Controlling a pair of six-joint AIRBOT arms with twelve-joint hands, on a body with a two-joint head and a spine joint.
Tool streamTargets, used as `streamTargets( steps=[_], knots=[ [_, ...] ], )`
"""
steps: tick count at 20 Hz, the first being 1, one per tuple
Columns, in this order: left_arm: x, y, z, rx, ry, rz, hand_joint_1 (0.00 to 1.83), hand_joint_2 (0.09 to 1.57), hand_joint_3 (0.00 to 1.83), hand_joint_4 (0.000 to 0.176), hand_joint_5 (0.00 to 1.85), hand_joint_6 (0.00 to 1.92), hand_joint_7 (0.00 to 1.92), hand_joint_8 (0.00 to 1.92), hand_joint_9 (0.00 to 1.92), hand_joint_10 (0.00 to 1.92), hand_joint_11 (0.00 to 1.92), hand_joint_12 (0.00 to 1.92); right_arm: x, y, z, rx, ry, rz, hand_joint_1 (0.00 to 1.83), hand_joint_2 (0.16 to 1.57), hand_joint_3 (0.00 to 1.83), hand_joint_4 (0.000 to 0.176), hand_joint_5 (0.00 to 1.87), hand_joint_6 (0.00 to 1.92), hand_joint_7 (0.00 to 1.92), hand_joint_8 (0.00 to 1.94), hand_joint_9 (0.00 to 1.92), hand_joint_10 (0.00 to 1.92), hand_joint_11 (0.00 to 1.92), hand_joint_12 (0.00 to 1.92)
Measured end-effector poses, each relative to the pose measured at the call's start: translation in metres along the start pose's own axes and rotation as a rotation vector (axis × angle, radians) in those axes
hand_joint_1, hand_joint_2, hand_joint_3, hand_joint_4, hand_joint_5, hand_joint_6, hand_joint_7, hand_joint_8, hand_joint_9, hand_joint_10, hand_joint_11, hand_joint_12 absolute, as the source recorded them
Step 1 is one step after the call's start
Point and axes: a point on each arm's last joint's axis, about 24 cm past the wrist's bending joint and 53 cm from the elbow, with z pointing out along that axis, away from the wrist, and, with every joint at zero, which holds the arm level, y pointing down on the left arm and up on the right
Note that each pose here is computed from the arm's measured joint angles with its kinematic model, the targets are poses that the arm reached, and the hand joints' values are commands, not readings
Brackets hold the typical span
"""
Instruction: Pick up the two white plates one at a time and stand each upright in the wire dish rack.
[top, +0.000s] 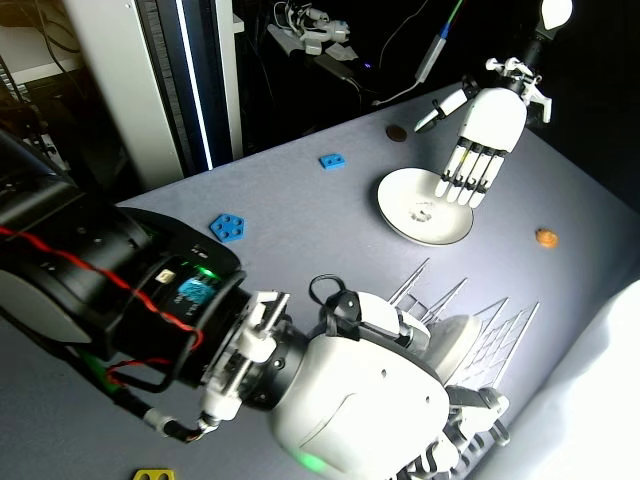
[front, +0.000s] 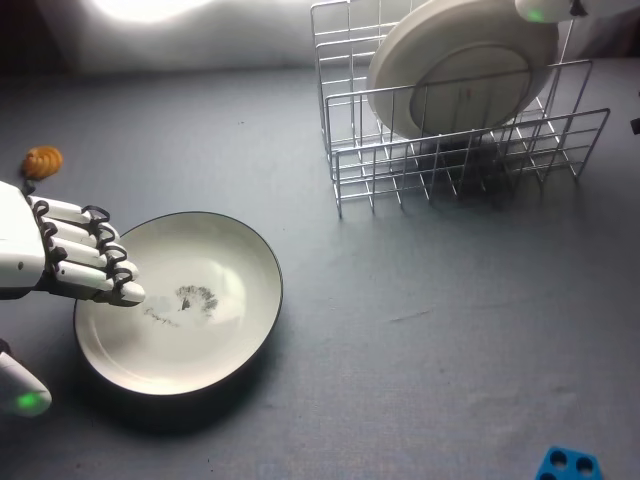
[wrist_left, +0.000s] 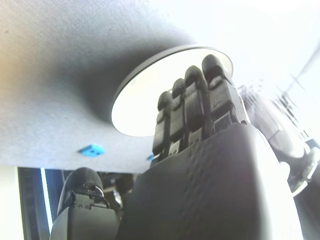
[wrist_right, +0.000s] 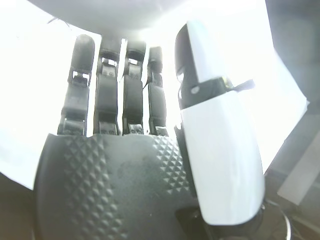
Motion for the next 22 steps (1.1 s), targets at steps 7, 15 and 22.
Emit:
streamTargets(
  steps=[7,15,22],
  knots=[
    [0.002,0.001,0.0,-0.002,0.005,-0.004,0.0,1.04,0.0,0.0,0.15,0.0,0.14,0.0,0.12,0.0,0.0,0.29,0.002,0.001,-0.001,-0.004,0.005,-0.002,1.24,1.18,0.03,0.0,0.35,0.43,0.43,0.36,0.32,0.49,0.0,1.14],
    [0.004,0.008,-0.001,-0.024,0.009,-0.005,0.0,1.04,0.0,0.0,0.16,0.0,0.18,0.0,0.16,0.0,0.0,0.36,0.025,0.033,-0.007,-0.077,0.056,-0.111,1.2,1.14,0.05,0.0,0.41,0.36,0.5,0.25,0.36,0.44,0.0,1.15],
    [0.01,0.01,0.0,-0.03,0.027,-0.004,0.0,1.03,0.0,0.0,0.13,0.0,0.13,0.0,0.1,0.0,0.0,0.24,0.085,0.025,-0.012,-0.096,0.15,-0.667,1.13,1.16,0.06,0.0,0.36,0.37,0.47,0.21,0.34,0.41,0.0,1.08]
  ],
)
